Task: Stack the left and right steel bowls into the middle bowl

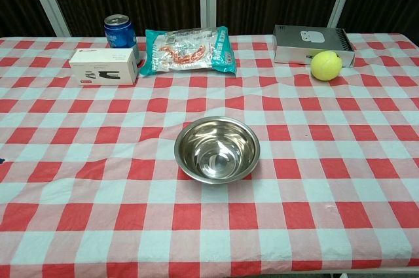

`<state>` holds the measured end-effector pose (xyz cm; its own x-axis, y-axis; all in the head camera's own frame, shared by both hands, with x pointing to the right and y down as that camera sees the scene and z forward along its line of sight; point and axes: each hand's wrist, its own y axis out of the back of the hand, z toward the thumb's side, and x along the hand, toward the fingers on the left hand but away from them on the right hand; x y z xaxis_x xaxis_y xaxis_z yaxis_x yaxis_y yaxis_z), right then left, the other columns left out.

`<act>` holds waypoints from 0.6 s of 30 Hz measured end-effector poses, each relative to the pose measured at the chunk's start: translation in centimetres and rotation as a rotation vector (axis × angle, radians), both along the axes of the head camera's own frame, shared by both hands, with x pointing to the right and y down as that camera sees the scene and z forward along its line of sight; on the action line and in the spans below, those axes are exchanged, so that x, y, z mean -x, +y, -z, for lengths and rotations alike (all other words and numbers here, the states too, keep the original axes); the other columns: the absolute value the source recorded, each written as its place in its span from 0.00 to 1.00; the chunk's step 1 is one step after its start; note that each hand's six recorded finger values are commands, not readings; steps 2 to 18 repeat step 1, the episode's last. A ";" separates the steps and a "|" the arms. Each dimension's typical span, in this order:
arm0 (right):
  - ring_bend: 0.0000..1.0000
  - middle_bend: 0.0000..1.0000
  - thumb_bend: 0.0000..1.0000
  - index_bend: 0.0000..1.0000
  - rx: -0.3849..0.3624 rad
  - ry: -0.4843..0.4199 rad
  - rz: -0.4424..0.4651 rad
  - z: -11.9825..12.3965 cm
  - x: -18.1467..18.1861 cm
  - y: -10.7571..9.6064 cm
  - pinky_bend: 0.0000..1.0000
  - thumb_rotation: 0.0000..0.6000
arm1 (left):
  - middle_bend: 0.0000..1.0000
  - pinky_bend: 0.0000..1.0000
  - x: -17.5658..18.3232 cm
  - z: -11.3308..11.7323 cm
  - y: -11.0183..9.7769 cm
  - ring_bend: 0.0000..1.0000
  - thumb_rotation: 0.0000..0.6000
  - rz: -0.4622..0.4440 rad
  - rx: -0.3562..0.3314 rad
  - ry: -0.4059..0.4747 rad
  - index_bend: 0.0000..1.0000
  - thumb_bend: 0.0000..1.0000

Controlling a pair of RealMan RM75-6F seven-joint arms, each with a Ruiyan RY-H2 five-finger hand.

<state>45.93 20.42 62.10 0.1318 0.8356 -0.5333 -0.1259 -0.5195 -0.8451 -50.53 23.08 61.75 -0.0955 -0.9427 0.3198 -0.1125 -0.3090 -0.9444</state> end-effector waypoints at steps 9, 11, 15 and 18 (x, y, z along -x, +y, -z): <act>0.00 0.02 0.04 0.02 0.000 -0.001 0.001 0.0 0.1 0.0 0.00 1.00 | 0.17 0.21 0.0 -0.1 0.1 0.12 1.00 0.002 0.004 0.004 0.18 0.18; 0.00 0.02 0.04 0.02 0.000 -0.001 0.001 0.0 0.1 0.0 0.00 1.00 | 0.17 0.21 0.0 -0.1 0.1 0.12 1.00 0.002 0.004 0.004 0.18 0.18; 0.00 0.02 0.04 0.02 0.000 -0.001 0.001 0.0 0.1 0.0 0.00 1.00 | 0.17 0.21 0.0 -0.1 0.1 0.12 1.00 0.002 0.004 0.004 0.18 0.18; 0.00 0.02 0.04 0.02 0.000 -0.001 0.001 0.0 0.1 0.0 0.00 1.00 | 0.17 0.21 0.0 -0.1 0.1 0.12 1.00 0.002 0.004 0.004 0.18 0.18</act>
